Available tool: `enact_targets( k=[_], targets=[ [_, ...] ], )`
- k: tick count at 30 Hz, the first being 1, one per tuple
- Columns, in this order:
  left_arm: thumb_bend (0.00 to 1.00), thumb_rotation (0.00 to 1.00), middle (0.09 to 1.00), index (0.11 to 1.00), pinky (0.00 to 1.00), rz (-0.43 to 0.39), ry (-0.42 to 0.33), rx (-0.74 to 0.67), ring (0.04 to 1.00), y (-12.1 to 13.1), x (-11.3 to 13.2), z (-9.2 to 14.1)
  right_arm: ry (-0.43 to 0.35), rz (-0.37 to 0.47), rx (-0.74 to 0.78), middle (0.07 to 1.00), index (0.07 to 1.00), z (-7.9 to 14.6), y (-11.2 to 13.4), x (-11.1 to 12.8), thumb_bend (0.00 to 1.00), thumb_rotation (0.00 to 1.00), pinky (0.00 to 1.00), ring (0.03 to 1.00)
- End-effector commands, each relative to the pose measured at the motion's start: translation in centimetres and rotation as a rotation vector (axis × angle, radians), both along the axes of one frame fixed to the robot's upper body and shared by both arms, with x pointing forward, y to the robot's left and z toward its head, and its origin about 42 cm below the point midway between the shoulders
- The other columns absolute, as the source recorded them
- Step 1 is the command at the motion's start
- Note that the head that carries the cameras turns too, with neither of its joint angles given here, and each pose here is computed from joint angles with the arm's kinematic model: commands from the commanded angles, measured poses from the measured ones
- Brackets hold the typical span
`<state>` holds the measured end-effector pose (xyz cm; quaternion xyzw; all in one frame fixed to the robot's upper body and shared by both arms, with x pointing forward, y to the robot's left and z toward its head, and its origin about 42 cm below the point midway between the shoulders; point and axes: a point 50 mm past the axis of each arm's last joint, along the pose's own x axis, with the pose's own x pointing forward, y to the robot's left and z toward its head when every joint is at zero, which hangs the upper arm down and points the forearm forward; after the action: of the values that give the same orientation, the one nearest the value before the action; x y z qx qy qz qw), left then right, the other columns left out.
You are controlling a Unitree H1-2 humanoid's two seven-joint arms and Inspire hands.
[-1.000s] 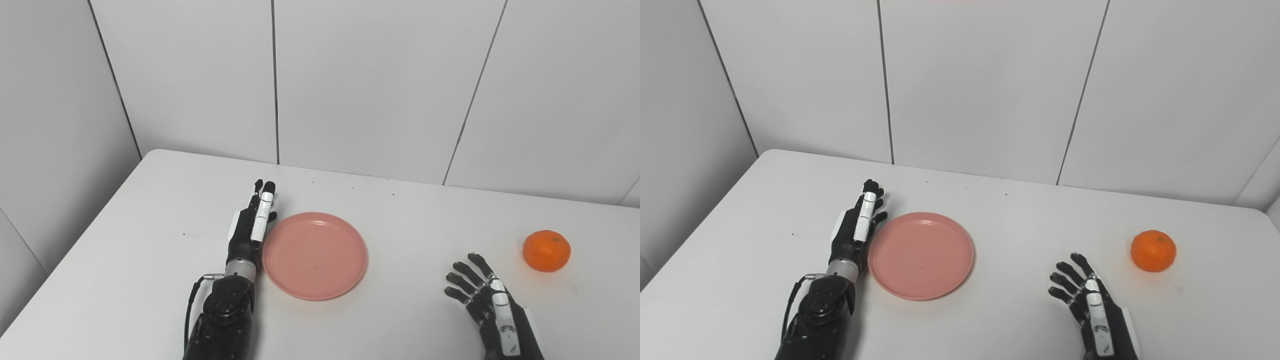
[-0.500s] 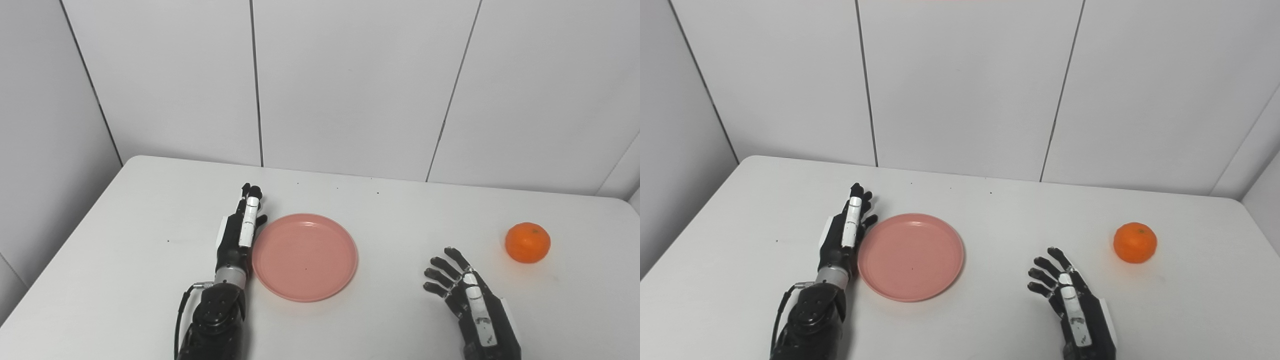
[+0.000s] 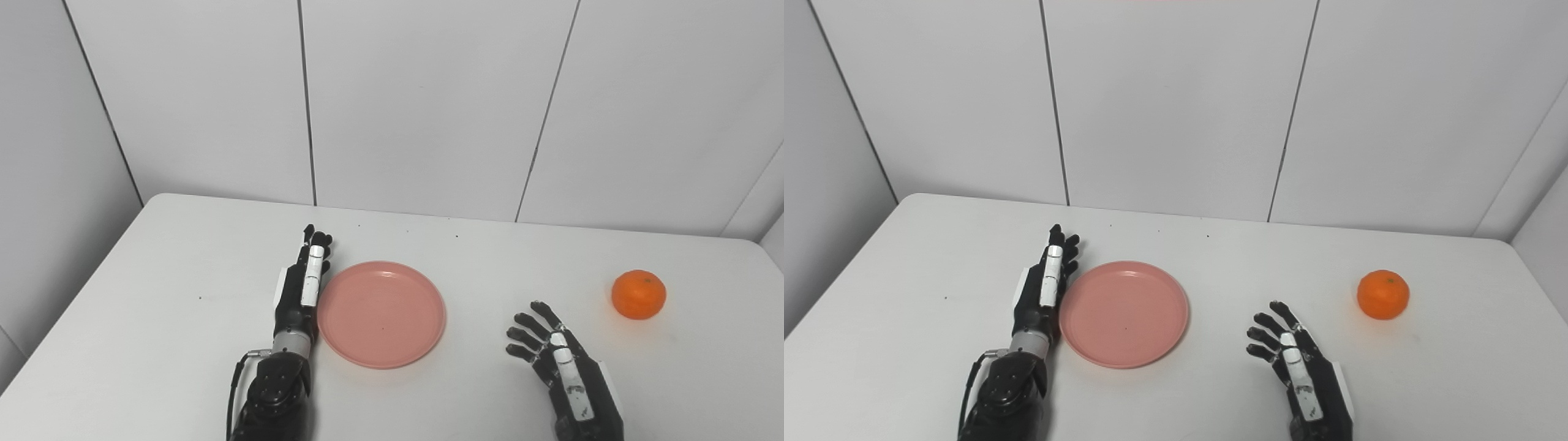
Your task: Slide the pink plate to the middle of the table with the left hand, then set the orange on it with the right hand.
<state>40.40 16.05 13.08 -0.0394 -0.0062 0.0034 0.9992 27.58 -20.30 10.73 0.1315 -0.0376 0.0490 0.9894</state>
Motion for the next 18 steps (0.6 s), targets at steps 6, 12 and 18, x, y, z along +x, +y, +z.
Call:
enact_targets(
  k=[6,12,18],
  targets=[
    [0.64,1.0,0.922,1.0,0.99,-0.061,0.027,-0.015,0.933,-2.48,0.22,-0.91,0.096,-0.007,0.024,0.785,0.843,-2.81,1.02,-1.44,0.78,0.76,0.7,0.746],
    [0.62,1.0,0.916,1.0,0.96,-0.074,0.025,-0.012,0.919,-2.61,0.42,-1.06,0.096,-0.008,0.031,0.782,0.837,-2.97,1.15,-1.47,0.79,0.75,0.69,0.743],
    [0.65,1.0,0.924,1.0,0.94,-0.096,0.029,-0.006,0.91,-2.89,0.81,-0.98,0.099,-0.009,0.032,0.78,0.836,-2.94,1.31,-1.45,0.79,0.75,0.69,0.742]
  ],
)
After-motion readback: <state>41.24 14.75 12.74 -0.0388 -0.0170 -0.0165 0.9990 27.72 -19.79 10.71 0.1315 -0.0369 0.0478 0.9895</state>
